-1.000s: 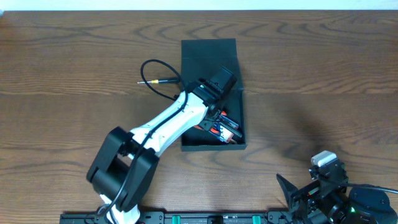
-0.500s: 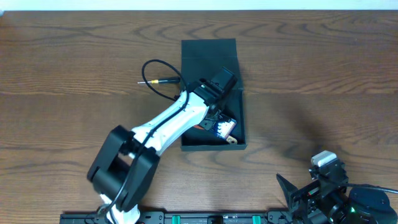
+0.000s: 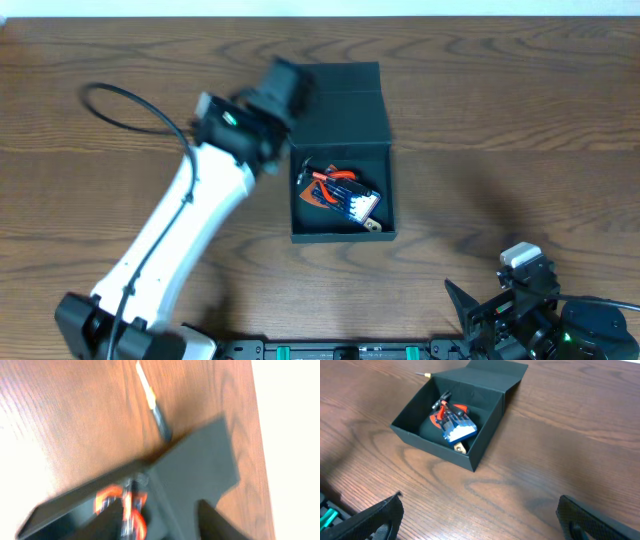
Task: Pack container
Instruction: 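Move the left gripper to the yellow-handled screwdriver and grasp it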
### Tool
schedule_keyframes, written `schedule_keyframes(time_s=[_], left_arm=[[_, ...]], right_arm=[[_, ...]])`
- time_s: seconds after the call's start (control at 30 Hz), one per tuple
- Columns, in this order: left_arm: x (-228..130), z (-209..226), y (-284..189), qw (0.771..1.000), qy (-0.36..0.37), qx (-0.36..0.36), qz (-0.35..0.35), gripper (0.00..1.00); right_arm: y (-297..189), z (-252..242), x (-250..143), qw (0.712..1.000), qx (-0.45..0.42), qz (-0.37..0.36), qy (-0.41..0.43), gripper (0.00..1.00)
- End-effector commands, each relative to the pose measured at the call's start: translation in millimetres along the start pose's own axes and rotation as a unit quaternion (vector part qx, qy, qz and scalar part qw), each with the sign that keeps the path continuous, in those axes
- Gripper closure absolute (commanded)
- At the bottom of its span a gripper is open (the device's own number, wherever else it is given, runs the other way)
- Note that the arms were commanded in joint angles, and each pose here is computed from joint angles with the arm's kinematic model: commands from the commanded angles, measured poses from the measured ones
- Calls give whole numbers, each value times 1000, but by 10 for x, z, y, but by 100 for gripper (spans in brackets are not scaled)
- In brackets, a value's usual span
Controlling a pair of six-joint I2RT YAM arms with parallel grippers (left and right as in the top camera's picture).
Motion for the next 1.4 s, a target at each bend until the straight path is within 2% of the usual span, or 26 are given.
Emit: schedule_keyframes(time_s=[0.0,0.07,0.2,0.47,0.6,0.67,1.37], left_arm=[[366,-344,153,999,13,4,-36,44],[471,-532,278,999,36,2,-21,41],[532,-756,645,999,36,13,15,41],[357,-666,1515,992,-9,93,90,39],[242,-582,1828,986,-9,122,116,9],[193,-547,1943,983,-9,132,127,4],[47,-262,2517,964,-34,200,171,4]], right_arm=[[-6,-6,-2,1000,-3,-2,9,1],[-6,-6,-2,1000,-3,-2,9,1],[-6,-6,-2,1000,-3,-2,9,1],[-6,-6,-2,1000,-3,-2,9,1],[-6,-6,-2,1000,-3,-2,9,1],[-6,-6,-2,1000,-3,-2,9,1],[-6,-6,-2,1000,-3,-2,9,1]])
Point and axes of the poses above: each gripper's point midway between its finger pads, its own y axis out along the fingers, its own z axis along the line the jaws close on, x = y × z, the point moved 8 cm from there along -y, back along the fingers, and after that the axes turned 1 degree about -y, right-handed, at the moved point
